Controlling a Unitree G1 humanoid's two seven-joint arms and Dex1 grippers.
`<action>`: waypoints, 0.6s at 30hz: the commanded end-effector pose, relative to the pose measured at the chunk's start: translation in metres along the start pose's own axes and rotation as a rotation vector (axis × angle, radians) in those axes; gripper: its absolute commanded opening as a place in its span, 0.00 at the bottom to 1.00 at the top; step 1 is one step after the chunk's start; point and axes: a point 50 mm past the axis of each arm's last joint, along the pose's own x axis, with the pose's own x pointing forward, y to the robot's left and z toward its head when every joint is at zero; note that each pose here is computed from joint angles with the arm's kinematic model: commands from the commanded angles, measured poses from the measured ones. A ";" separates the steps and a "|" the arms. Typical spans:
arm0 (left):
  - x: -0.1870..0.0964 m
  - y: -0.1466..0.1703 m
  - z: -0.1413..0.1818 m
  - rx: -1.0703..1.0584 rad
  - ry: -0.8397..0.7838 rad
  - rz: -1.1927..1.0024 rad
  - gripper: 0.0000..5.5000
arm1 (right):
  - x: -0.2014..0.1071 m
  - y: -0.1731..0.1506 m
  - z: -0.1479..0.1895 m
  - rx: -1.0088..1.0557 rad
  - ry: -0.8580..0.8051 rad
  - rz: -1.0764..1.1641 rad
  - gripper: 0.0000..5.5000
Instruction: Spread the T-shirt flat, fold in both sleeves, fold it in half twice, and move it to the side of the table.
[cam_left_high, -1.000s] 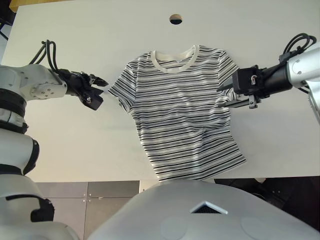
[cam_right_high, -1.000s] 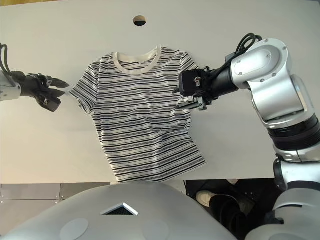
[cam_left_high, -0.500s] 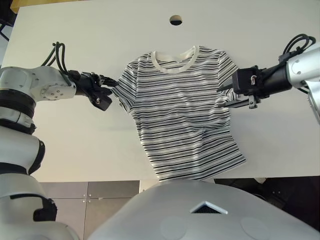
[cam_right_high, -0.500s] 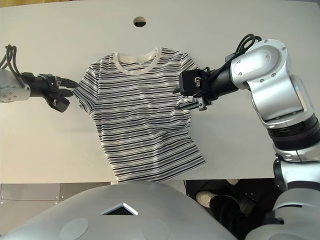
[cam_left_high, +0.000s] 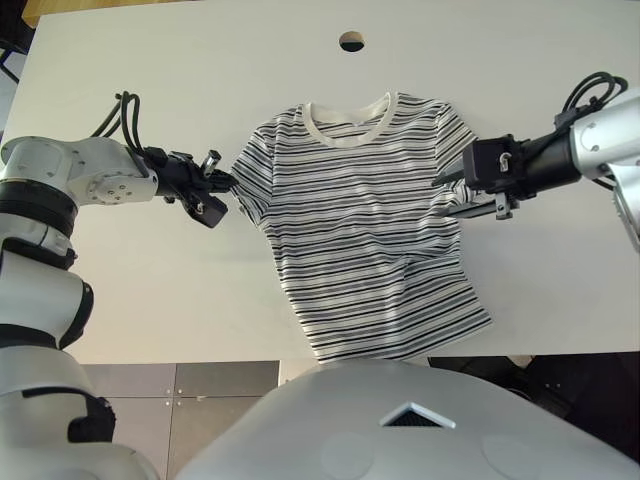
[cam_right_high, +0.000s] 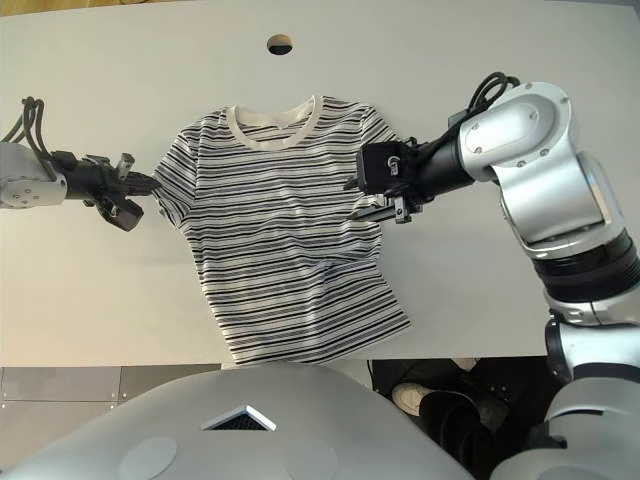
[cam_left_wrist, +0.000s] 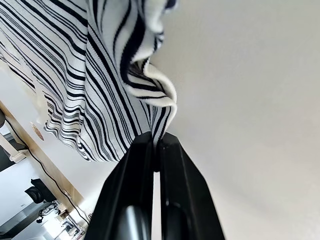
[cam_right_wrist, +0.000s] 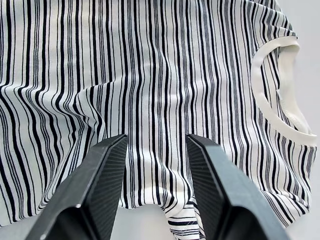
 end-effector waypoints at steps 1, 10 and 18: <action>0.000 -0.029 -0.002 -0.043 0.035 -0.130 0.02 | 0.001 0.000 0.002 -0.004 -0.009 -0.003 0.39; -0.012 -0.028 -0.021 -0.040 0.162 -0.075 0.02 | 0.004 0.001 0.002 -0.001 -0.012 0.004 0.39; -0.014 0.005 -0.023 0.075 0.137 0.098 0.02 | 0.007 0.003 0.000 0.007 -0.015 0.010 0.39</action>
